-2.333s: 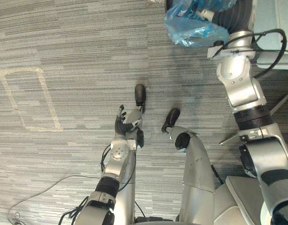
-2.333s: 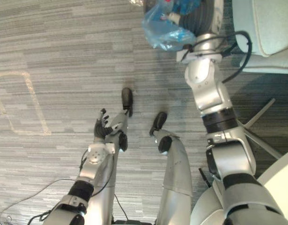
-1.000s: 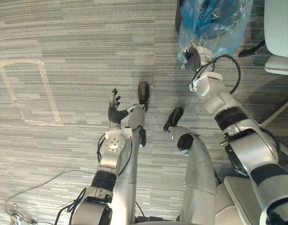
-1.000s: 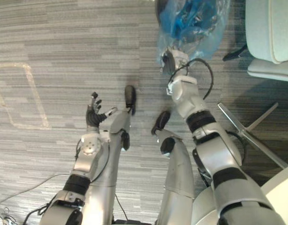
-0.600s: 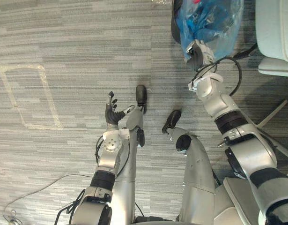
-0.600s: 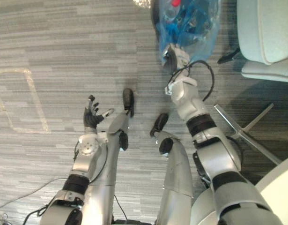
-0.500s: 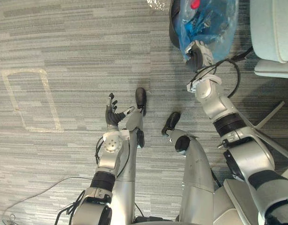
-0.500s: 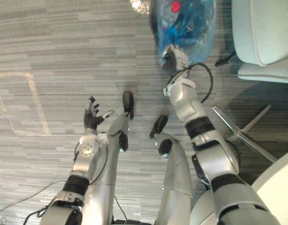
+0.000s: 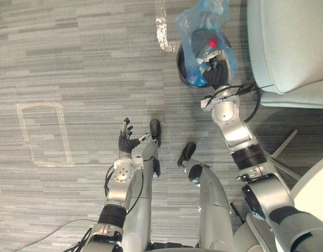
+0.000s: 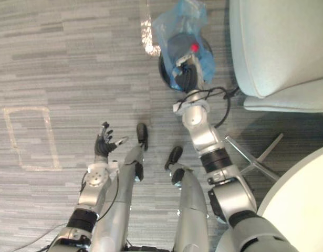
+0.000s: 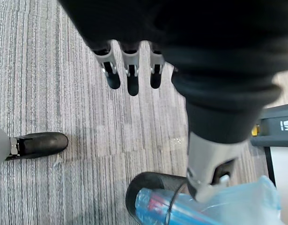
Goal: Gather rubbish on tea table into small bin, then transfer packed bag to large trash can.
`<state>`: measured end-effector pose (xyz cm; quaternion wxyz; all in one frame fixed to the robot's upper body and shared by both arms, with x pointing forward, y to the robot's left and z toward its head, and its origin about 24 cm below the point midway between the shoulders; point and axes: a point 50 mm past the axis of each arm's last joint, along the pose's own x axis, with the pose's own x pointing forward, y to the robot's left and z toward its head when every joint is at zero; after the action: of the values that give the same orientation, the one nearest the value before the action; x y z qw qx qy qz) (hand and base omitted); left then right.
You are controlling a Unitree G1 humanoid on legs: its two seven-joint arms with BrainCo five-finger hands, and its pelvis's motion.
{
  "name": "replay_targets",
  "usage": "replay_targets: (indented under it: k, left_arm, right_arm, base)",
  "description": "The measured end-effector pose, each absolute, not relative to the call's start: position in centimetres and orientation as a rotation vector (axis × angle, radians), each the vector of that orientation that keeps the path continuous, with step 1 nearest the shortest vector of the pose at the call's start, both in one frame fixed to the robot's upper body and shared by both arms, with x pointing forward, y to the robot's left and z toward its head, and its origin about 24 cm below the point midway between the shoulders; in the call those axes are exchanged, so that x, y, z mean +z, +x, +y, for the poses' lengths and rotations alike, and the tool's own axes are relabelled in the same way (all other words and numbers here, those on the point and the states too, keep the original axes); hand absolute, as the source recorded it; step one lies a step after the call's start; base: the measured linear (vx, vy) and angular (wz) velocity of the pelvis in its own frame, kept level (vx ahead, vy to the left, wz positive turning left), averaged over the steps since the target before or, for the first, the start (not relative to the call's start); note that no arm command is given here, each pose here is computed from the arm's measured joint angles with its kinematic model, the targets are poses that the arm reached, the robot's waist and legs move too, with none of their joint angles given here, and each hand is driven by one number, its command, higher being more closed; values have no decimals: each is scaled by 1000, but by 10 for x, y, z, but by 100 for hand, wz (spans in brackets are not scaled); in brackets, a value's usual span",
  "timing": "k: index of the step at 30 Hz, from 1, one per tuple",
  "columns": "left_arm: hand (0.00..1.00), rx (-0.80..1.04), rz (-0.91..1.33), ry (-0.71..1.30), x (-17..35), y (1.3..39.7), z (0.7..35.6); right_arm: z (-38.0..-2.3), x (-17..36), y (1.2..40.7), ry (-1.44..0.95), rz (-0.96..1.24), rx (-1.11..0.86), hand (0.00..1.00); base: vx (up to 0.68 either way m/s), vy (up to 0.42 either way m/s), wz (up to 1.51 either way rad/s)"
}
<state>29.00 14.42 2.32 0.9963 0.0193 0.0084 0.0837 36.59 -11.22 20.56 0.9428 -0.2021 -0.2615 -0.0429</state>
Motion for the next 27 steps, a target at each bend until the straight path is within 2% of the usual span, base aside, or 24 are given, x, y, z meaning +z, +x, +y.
replay_targets:
  k: [5, 14, 22, 27]
  left_arm:
    - [0, 129, 135, 80, -6, 278, 142]
    - [0, 54, 376, 158, -63, 233, 139]
    - [0, -35, 402, 237, -72, 216, 141]
    - [0, -100, 304, 236, -55, 219, 128]
  right_arm:
    - [-101, 177, 354, -270, -465, -17, 100]
    - [-98, 122, 332, -266, -327, 106, 100]
    - [-80, 107, 294, -271, -369, 330, 100]
    - [-72, 108, 279, -296, -407, 434, 100]
  base:
    - [111, -79, -2]
    - [136, -27, -4]
    - [45, -4, -11]
    - [-39, 18, -9]
